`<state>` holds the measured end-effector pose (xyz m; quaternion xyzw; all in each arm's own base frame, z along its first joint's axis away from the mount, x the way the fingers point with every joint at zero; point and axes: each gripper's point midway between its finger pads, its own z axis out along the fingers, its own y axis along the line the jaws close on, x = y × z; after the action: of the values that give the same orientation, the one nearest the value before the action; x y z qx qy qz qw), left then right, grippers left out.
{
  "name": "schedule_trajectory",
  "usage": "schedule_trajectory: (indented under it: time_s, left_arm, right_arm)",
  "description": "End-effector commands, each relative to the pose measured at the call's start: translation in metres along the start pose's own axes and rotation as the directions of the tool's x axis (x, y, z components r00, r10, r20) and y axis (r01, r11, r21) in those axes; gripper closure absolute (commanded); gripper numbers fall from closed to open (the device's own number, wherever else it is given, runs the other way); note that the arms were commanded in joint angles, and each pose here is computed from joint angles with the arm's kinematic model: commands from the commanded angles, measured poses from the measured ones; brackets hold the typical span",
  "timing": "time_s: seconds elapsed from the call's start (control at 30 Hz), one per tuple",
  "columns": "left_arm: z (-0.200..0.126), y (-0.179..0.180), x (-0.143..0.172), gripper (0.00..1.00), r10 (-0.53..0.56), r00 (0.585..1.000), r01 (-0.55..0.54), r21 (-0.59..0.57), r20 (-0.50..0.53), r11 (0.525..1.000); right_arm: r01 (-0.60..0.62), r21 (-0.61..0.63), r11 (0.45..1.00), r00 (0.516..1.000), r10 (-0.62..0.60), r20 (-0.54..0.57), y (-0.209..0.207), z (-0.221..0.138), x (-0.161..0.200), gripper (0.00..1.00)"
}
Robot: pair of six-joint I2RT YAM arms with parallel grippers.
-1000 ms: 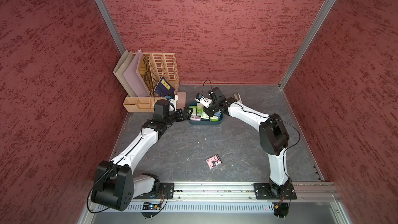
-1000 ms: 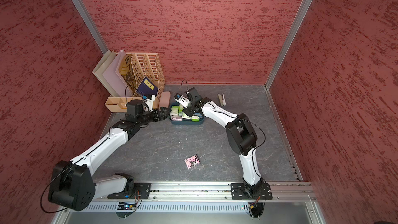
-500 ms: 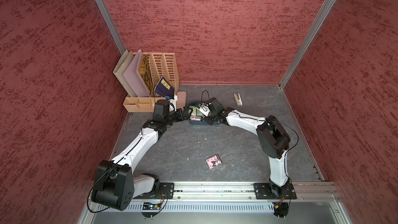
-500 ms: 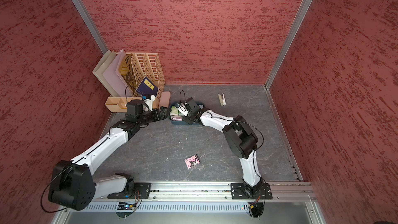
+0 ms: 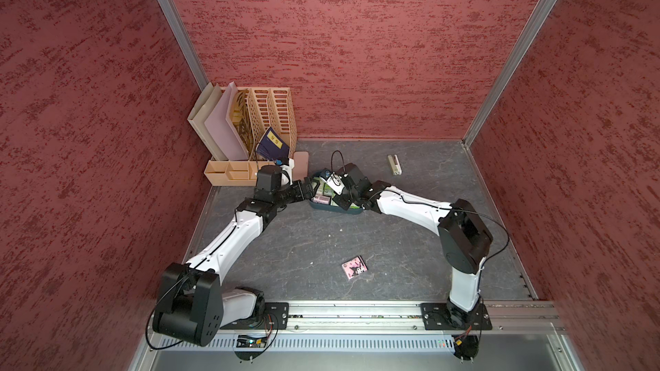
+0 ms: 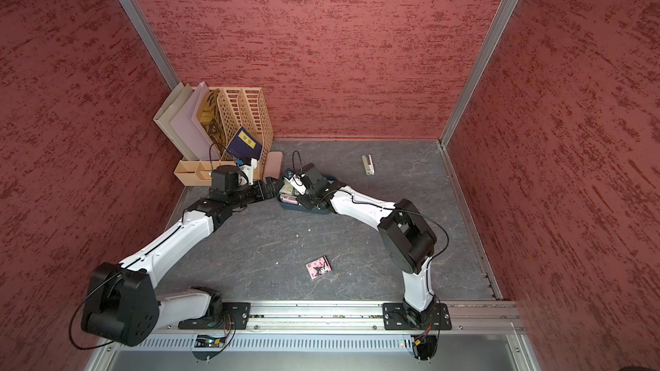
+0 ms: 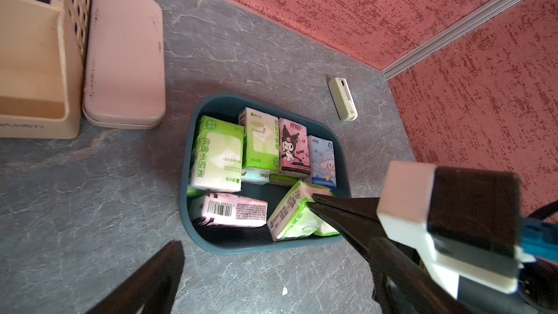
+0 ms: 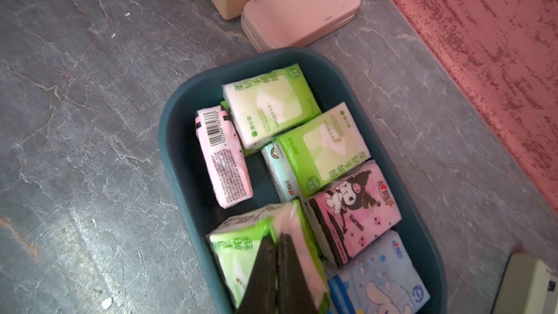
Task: Put the pocket tissues into the storage box
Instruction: Adjust the pocket tissues in the storage box.
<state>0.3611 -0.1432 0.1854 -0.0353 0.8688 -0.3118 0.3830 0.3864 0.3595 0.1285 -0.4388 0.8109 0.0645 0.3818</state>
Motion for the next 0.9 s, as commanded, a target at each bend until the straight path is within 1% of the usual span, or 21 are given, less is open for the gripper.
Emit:
schedule_trajectory:
  time_s: [0.0,0.17,0.3,0.43,0.87]
  left_arm:
    - [0.000,0.004,-0.002,0.00,-0.003,1.000,0.003,-0.011,0.007,1.000]
    - [-0.003,0.005,-0.001,0.00,0.002,1.000,-0.002,-0.017,0.004,1.000]
    - [-0.004,0.007,0.000,0.00,-0.003,1.000,0.004,-0.021,0.006,1.000]
    - [-0.005,0.008,0.001,0.00,-0.005,1.000,0.005,-0.024,0.008,1.000]
    - [-0.009,0.014,0.002,0.00,-0.007,1.000,0.008,-0.035,0.006,0.999]
  right_arm:
    - [-0.002,0.095,0.996,1.000,0.003,-0.010,-0.016,0.003,0.001,1.00]
    - [0.046,0.212,0.976,0.997,-0.057,0.043,-0.039,0.003,-0.025,1.00]
    - [0.061,0.236,0.970,0.994,-0.080,0.069,-0.044,0.008,-0.040,1.00]
    - [0.055,0.248,0.967,0.993,-0.079,0.089,-0.045,0.013,-0.047,1.00]
    - [0.096,0.201,0.975,0.988,-0.117,0.098,0.000,0.044,-0.049,1.00]
